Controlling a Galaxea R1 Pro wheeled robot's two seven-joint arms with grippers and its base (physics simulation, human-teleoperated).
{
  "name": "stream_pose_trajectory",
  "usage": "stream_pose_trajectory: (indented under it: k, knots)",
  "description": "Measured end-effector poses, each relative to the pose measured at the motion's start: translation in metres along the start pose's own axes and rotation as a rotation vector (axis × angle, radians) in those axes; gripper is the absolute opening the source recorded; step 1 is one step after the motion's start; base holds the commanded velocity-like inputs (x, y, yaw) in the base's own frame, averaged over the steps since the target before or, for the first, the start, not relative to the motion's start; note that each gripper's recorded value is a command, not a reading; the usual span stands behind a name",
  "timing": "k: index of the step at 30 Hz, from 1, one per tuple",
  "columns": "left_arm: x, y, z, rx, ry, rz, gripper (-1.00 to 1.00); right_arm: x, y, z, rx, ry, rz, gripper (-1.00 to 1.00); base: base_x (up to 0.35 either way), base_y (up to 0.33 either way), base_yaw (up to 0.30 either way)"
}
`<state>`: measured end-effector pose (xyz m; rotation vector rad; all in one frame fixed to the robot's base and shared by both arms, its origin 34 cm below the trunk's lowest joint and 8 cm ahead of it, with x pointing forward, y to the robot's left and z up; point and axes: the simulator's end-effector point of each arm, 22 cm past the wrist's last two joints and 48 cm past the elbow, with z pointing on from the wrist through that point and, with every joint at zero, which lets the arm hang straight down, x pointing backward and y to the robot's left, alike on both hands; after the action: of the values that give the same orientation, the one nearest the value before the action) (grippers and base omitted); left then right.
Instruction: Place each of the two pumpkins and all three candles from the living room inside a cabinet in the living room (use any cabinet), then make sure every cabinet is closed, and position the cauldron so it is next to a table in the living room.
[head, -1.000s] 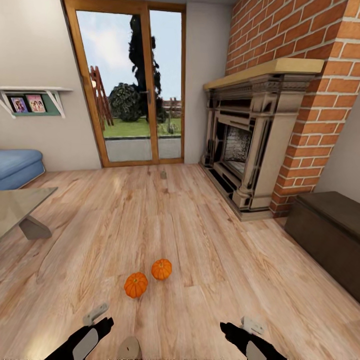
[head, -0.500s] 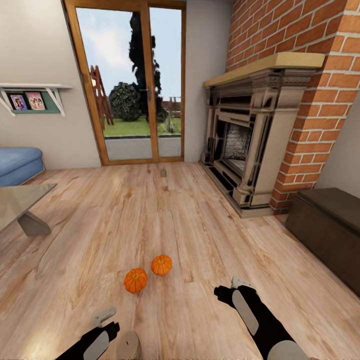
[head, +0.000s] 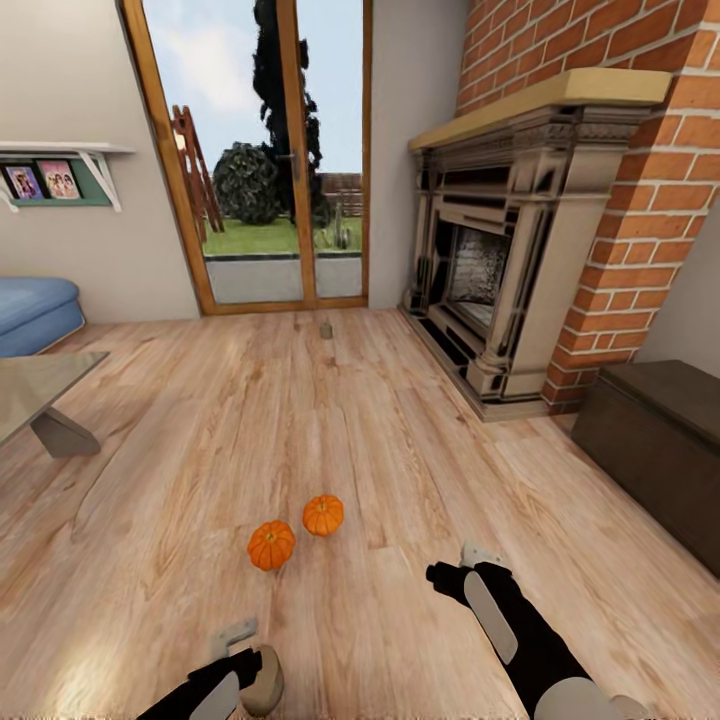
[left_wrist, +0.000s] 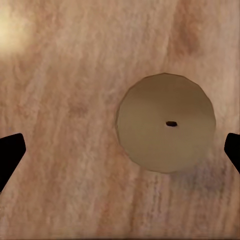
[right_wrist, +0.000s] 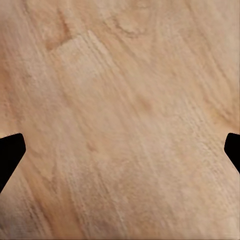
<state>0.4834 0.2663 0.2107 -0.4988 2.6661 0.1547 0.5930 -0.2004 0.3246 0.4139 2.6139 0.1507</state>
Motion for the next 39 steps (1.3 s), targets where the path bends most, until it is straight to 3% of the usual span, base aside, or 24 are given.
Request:
stream_pose_trajectory:
  k: [6, 10, 13, 18, 24, 32, 39]
  knots:
    - [0.016, -0.012, 0.004, 0.012, 0.026, 0.023, 1.0, 0.01, -0.003, 0.009, 0.009, 0.024, -0.001, 1.0, 0.0, 0.0, 0.0]
    - [0.032, -0.033, 0.003, 0.04, 0.038, 0.101, 1.0, 0.017, -0.006, 0.016, 0.015, 0.04, 0.0, 1.0, 0.0, 0.0, 0.0]
    - [0.034, -0.038, 0.003, 0.047, 0.033, 0.122, 1.0, 0.018, -0.006, 0.017, 0.015, 0.043, -0.001, 1.0, 0.0, 0.0, 0.0]
    - [0.029, -0.044, 0.002, 0.058, 0.003, 0.12, 1.0, 0.001, 0.003, 0.009, -0.004, 0.007, -0.003, 1.0, 0.0, 0.0, 0.0]
    - [0.023, -0.042, 0.002, 0.055, -0.013, 0.102, 1.0, -0.001, 0.005, 0.007, -0.009, 0.011, -0.009, 1.0, 0.0, 0.0, 0.0]
    - [-0.004, -0.045, 0.002, 0.059, -0.09, 0.08, 1.0, -0.002, 0.004, 0.005, -0.01, 0.013, -0.01, 1.0, 0.0, 0.0, 0.0]
    - [-0.03, -0.054, 0.0, 0.065, -0.121, 0.082, 1.0, -0.003, 0.001, 0.005, -0.005, 0.012, -0.011, 1.0, 0.0, 0.0, 0.0]
